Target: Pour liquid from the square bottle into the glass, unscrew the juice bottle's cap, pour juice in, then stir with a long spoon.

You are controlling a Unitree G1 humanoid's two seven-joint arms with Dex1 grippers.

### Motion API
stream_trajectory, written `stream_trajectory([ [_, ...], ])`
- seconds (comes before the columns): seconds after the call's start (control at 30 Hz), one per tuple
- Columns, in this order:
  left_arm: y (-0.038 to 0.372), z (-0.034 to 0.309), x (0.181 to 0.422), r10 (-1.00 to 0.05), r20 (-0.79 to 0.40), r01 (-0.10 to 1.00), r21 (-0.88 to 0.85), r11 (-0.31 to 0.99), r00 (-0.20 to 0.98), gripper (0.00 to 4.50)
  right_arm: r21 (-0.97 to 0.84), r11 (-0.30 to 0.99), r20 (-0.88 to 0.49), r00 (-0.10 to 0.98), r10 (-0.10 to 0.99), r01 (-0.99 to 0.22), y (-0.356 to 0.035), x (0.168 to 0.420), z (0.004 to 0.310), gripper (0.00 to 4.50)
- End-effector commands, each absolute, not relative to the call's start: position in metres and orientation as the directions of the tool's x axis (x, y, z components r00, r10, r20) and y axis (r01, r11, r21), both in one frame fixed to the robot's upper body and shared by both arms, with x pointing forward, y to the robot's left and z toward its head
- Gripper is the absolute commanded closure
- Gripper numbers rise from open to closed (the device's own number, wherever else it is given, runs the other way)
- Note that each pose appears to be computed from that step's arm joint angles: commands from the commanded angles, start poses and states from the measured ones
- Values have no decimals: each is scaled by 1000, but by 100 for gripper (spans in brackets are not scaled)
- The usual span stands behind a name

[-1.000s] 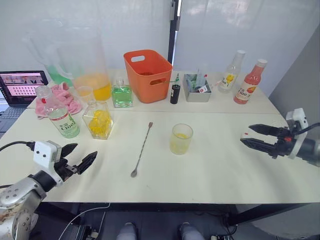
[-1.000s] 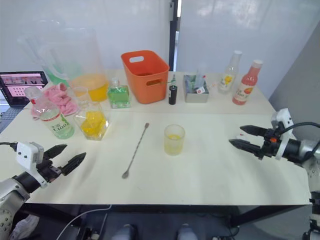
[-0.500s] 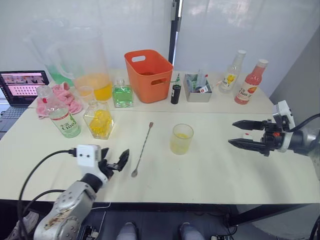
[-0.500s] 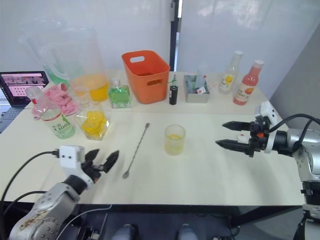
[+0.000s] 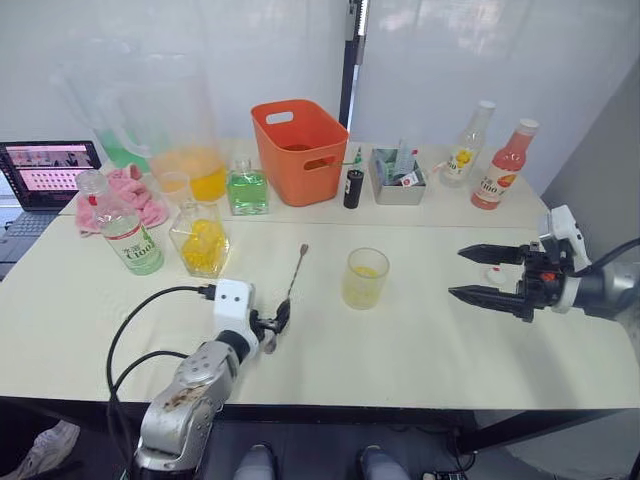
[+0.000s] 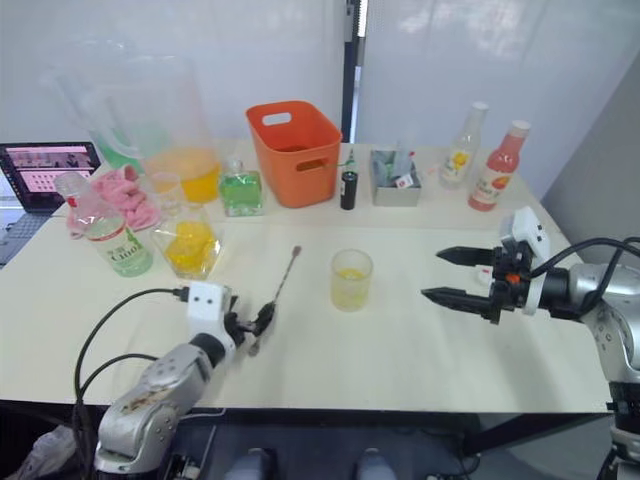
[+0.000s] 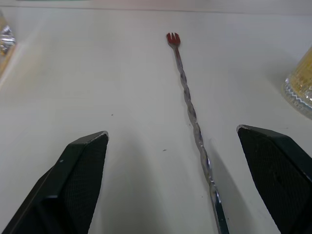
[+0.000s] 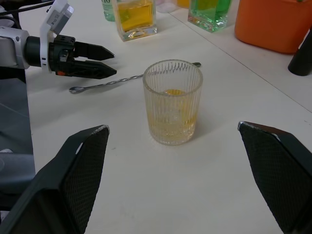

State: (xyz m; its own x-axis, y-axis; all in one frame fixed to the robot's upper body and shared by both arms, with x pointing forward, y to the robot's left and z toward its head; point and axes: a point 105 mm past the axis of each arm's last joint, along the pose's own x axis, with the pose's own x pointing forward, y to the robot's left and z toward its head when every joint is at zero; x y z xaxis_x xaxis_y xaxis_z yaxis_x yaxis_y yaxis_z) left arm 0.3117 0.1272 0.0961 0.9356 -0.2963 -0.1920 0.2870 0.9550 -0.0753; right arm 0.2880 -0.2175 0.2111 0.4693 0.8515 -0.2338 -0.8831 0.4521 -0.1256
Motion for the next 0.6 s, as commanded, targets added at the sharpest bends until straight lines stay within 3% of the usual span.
stream_trajectory([
  [0.03, 115, 91, 313, -325, -224, 327, -31, 945, 919, 2, -175, 449, -210, 479, 852, -876, -217, 282, 223, 0],
  [0.07, 114, 87, 313, -324, -245, 329, -21, 944, 914, 2, -177, 450, -208, 480, 852, -875, -217, 282, 223, 0],
  [0.17, 113, 80, 311, -315, -290, 331, 6, 944, 904, 85, -191, 456, -197, 489, 850, -869, -215, 282, 224, 0],
  [0.5, 134, 70, 308, -271, -358, 316, 74, 946, 894, 421, -216, 448, -261, 493, 830, -868, -212, 282, 212, 0],
  [0.53, 138, 69, 308, -266, -360, 313, 77, 947, 894, 447, -218, 446, -258, 493, 831, -868, -211, 282, 213, 0],
  [0.6, 154, 71, 307, -263, -350, 316, 104, 943, 899, 447, -224, 438, -257, 486, 835, -871, -208, 282, 213, 0],
])
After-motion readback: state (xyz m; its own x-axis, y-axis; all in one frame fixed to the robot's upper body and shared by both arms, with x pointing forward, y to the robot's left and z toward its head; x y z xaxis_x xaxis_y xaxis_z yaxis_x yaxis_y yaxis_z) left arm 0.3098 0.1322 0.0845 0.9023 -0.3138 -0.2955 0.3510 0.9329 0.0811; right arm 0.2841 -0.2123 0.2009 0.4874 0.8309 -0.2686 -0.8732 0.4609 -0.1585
